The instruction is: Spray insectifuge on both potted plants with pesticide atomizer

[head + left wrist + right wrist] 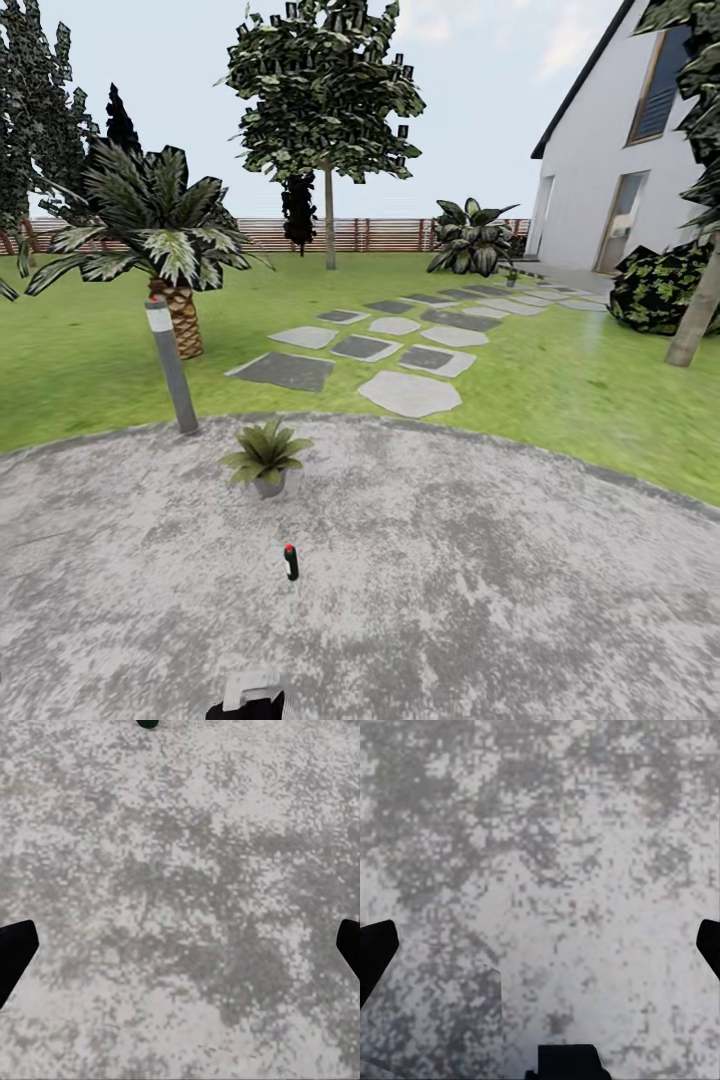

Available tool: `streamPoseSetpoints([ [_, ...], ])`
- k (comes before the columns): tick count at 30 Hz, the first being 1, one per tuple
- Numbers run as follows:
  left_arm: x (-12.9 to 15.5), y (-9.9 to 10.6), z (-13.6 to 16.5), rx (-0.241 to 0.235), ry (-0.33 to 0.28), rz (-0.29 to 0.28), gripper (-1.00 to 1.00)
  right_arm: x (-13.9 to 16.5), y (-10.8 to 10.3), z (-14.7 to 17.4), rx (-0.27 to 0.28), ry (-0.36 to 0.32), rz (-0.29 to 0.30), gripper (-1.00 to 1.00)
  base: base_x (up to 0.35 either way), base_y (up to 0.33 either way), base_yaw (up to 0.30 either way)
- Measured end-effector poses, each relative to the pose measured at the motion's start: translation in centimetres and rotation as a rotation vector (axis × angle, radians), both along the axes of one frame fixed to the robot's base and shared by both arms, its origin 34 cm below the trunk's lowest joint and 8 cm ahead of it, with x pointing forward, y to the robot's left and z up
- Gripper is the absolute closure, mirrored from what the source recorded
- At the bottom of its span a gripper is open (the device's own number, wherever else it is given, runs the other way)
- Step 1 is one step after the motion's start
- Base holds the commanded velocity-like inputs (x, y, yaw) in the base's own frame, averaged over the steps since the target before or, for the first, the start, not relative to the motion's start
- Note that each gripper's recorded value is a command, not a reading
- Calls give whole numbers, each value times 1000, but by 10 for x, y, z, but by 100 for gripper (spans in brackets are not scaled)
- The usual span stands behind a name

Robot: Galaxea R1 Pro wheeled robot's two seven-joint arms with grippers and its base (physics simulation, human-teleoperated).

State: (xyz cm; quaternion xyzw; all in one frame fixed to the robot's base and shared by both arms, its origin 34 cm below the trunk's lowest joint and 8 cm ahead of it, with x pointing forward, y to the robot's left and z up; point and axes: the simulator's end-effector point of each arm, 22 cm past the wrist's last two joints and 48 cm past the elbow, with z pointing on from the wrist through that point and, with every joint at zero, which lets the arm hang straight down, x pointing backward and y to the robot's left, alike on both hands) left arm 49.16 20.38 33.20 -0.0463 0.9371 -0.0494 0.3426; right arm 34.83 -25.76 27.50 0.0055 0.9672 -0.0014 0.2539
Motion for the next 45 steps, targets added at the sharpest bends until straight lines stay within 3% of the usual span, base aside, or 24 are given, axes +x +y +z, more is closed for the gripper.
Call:
streamPoseSetpoints([
  [25, 0, 0, 0, 0, 0, 0, -100, 0, 0, 0, 0, 0, 1, -100, 179, 269, 2],
  [45, 0, 0, 0, 0, 0, 0, -100, 0, 0, 0, -1, 0, 0, -100, 167, 268, 243],
])
